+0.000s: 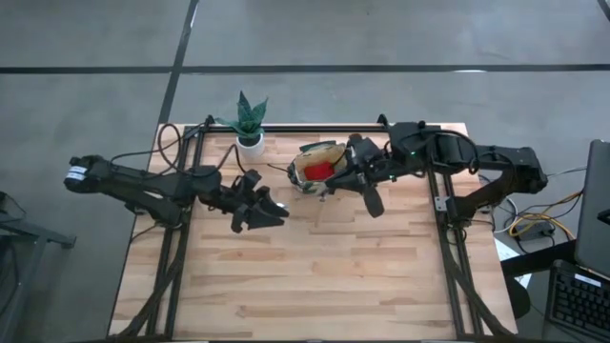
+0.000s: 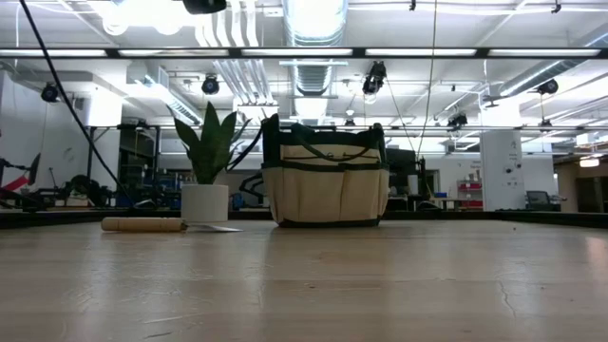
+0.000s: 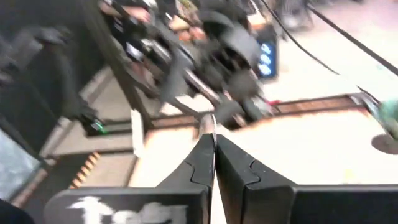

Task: Pick & Place Garden tools in Gardening bag
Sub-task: Put the brown trowel into the white bag

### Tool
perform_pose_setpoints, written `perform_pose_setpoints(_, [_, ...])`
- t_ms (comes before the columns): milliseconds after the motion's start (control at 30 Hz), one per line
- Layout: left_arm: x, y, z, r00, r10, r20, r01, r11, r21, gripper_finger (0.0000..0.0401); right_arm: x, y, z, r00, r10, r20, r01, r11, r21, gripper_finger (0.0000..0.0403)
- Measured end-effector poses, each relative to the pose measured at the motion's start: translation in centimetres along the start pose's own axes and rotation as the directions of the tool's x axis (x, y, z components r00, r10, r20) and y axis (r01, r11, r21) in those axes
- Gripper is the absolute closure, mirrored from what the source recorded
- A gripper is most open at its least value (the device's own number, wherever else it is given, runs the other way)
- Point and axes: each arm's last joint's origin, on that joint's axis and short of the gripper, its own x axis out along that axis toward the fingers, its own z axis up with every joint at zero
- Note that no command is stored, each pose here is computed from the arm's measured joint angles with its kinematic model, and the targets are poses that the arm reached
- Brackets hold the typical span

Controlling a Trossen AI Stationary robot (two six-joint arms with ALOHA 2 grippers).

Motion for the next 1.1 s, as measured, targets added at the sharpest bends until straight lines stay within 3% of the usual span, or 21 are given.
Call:
perform_pose_setpoints(300, [-0.2, 0.0, 0.2, 1.0, 0.013, 0.025, -0.013, 1.0, 0.005, 0.0154, -0.2, -1.2, -4.6, 0.971, -0.211, -0.116, 0.209, 0.978, -0.03, 0.0395])
perform_pose_setpoints(500, [-0.2, 0.1, 0.3, 0.999, 0.019, 0.027, -0.019, 1.0, 0.0, 0.0155, -0.8, -2.8, -8.6, 0.889, -0.431, -0.155, 0.423, 0.902, -0.082, 0.0395])
perform_pose_setpoints(767, [-0.3, 0.2, 0.3, 0.999, 0.033, 0.024, -0.033, 0.999, -0.006, 0.0155, -0.1, -5.4, -13.1, 0.867, -0.483, -0.123, 0.467, 0.873, -0.142, 0.0395])
perform_pose_setpoints(1100, [-0.3, 0.4, 0.3, 0.998, 0.058, 0.034, -0.057, 0.998, -0.032, 0.0155, -0.4, -7.5, -13.3, 0.81, -0.582, -0.075, 0.556, 0.802, -0.219, 0.0395])
